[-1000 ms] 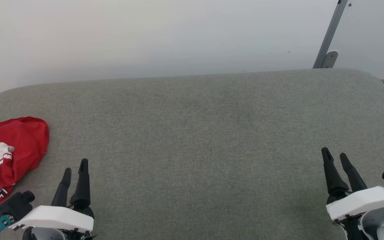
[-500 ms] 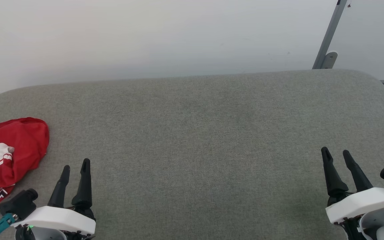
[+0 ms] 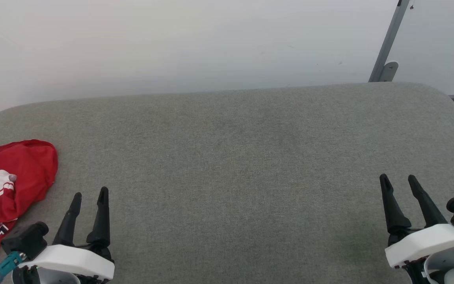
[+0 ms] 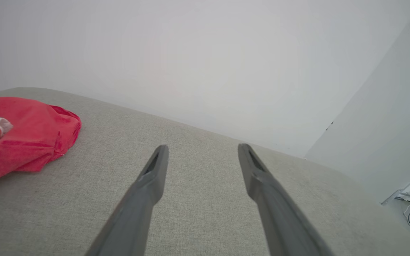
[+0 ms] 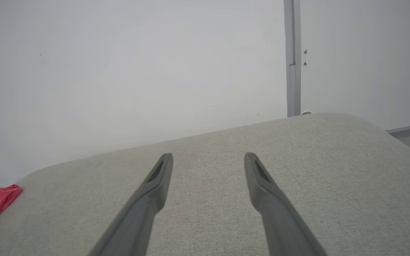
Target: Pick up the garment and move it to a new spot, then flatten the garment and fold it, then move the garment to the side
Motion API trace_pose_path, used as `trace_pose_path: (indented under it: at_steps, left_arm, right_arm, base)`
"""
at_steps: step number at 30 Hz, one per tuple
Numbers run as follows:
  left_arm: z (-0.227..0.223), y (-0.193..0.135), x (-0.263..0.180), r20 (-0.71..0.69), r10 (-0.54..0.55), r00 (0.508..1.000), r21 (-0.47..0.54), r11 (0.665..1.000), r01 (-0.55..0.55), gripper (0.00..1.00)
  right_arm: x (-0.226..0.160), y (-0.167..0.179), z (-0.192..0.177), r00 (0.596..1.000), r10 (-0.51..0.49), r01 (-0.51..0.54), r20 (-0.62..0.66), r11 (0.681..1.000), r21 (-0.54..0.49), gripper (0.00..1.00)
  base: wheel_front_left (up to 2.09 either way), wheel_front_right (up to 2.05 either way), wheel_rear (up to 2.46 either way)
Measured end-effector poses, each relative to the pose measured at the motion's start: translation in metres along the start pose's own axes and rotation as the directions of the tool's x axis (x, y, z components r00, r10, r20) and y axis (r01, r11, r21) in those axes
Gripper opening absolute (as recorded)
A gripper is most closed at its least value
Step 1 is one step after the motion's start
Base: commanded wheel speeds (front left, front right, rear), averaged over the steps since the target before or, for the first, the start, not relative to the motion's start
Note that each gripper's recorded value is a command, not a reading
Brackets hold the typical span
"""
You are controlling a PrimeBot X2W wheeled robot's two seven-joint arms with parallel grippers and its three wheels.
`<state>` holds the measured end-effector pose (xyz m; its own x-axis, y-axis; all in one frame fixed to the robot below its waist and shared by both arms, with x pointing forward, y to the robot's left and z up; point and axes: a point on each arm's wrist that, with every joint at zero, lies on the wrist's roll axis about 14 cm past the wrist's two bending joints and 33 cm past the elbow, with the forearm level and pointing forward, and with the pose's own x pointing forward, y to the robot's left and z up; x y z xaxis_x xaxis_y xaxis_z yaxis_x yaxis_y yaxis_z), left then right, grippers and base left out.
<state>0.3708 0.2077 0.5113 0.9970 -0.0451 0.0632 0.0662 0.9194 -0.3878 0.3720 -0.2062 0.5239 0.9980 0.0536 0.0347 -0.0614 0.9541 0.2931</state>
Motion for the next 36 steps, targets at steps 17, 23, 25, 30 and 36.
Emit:
trace_pose_path:
  at_steps: [17, 23, 25, 30, 36]
  left_arm:
    - [0.002, -0.006, -0.001, 0.005, -0.048, 0.999, 0.113, 0.992, 0.047, 1.0]
    - [0.003, -0.008, -0.001, 0.009, -0.062, 0.998, 0.155, 0.986, 0.06, 1.0]
    - [0.004, -0.008, -0.001, 0.011, -0.065, 0.998, 0.166, 0.984, 0.063, 1.0]
    - [0.005, -0.008, -0.001, 0.017, -0.068, 0.998, 0.181, 0.981, 0.063, 1.0]
    - [0.006, -0.006, -0.002, 0.02, -0.061, 0.998, 0.178, 0.982, 0.057, 1.0]
  right_arm:
    - [-0.001, 0.003, 0.007, 1.0, 0.026, -0.023, 0.016, 0.989, -0.145, 1.0]
    - [-0.002, 0.004, 0.008, 0.999, 0.03, -0.026, 0.019, 0.982, -0.185, 1.0]
    - [-0.003, 0.004, 0.008, 0.999, 0.031, -0.027, 0.019, 0.979, -0.201, 1.0]
    - [-0.003, 0.002, 0.01, 0.999, 0.031, -0.024, 0.025, 0.973, -0.228, 1.0]
    - [-0.003, 0.001, 0.011, 0.999, 0.026, -0.02, 0.026, 0.972, -0.233, 1.0]
  base:
    - [0.0, 0.0, 0.0]
    - [0.0, 0.0, 0.0]
    - [0.0, 0.0, 0.0]
    - [0.0, 0.0, 0.0]
    - [0.0, 0.0, 0.0]
